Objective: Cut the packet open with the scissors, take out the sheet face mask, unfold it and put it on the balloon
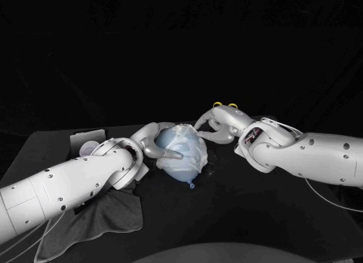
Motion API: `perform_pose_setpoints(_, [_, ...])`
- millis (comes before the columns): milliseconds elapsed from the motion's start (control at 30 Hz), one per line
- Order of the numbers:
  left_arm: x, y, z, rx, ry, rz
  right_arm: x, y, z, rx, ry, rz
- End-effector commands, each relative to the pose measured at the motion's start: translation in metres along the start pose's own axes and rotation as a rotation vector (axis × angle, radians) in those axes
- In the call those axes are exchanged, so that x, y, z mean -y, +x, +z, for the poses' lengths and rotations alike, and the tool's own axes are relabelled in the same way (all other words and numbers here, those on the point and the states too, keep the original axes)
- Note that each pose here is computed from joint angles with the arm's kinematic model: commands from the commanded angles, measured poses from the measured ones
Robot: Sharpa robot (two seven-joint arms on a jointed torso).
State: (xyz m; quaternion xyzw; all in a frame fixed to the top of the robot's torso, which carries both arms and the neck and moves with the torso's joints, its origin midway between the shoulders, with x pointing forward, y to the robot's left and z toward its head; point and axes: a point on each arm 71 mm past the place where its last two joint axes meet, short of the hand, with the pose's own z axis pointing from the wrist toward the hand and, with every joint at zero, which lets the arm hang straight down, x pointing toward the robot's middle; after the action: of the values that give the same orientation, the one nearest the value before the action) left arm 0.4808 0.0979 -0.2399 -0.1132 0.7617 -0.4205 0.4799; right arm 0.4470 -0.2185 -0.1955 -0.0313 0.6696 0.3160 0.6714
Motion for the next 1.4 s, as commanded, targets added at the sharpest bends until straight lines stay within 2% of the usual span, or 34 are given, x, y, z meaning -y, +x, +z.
perform_pose_setpoints(33, [-0.0003, 0.0016, -0.0013, 0.006, 0.009, 0.009, -0.001, 0.004, 0.002, -0.037, -0.007, -0.016])
perform_pose_setpoints(133, [0.0000, 0.0019, -0.0020, 0.007, 0.012, 0.003, -0.003, 0.009, 0.004, -0.070, -0.011, -0.028])
perform_pose_setpoints(367, [0.0013, 0.0029, -0.0032, 0.005, 0.019, -0.003, -0.004, 0.015, 0.008, -0.091, -0.008, -0.052])
perform_pose_setpoints(667, [0.0006, 0.0026, -0.0046, 0.003, 0.015, -0.008, -0.004, 0.018, 0.012, -0.089, -0.005, -0.065])
perform_pose_setpoints(1133, [-0.0003, 0.0025, -0.0055, -0.002, 0.009, -0.009, -0.005, 0.014, 0.011, -0.038, -0.014, -0.058])
perform_pose_setpoints(1400, [0.0005, 0.0030, -0.0052, -0.003, 0.012, -0.005, -0.001, 0.014, 0.011, -0.064, 0.002, -0.053])
